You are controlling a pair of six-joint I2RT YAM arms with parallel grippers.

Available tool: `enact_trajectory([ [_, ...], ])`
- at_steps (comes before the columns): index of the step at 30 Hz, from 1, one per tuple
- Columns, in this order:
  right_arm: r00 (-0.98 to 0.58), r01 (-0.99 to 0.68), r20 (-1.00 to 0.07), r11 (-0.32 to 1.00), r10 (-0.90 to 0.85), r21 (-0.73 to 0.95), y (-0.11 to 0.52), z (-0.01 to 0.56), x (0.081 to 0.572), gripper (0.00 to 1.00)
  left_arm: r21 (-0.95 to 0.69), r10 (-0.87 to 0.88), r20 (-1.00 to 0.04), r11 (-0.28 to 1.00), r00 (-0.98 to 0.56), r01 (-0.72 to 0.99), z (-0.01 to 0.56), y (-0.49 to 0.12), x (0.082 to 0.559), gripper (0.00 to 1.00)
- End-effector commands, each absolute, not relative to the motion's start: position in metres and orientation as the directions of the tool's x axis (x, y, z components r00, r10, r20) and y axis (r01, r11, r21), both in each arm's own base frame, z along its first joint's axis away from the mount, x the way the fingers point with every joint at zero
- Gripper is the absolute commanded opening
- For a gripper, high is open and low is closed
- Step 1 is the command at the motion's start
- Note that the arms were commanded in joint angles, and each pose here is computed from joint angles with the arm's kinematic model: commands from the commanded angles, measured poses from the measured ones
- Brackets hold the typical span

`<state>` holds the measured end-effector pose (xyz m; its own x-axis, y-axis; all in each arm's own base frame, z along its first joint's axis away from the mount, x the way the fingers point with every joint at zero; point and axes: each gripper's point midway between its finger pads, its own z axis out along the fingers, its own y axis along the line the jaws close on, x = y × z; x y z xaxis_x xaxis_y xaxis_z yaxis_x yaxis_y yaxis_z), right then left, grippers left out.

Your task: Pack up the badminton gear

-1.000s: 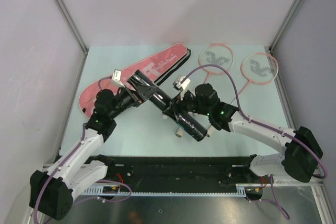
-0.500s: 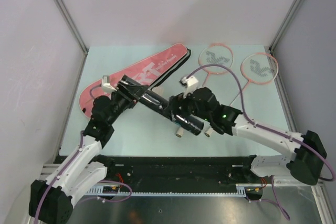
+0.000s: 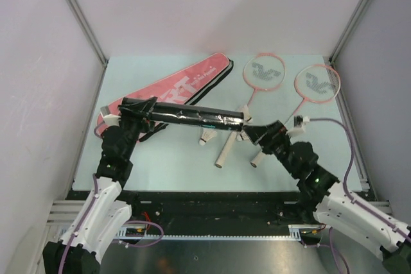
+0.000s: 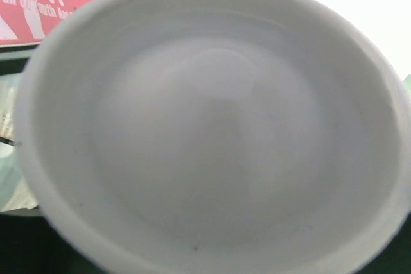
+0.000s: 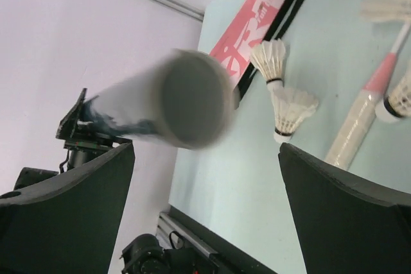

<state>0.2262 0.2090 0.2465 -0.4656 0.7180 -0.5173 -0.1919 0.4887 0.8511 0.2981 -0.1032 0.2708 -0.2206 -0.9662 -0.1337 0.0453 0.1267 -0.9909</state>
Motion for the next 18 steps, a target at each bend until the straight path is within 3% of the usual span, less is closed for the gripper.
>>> enact_trajectory([
  [1,-0.425,-0.301,-0.263,0.139,0.866,0.943,0.206,0.278,0.219,1.0,-0.988,-0.978,0.066,-0.092,-0.198,0.125,0.312,-0.095,0.292,0.52],
  [13,-0.439,-0.507,-0.358,0.102,0.824,0.856,0.255,0.311,0.215,1.0,-0.979,-0.969,0.129,-0.158,-0.21,0.13,0.324,-0.095,0.29,0.56],
  [18,-0.353,-0.581,-0.358,0.098,0.864,0.808,0.26,0.344,0.232,1.0,-0.977,-0.963,0.134,-0.167,-0.232,0.131,0.324,-0.098,0.286,0.56],
])
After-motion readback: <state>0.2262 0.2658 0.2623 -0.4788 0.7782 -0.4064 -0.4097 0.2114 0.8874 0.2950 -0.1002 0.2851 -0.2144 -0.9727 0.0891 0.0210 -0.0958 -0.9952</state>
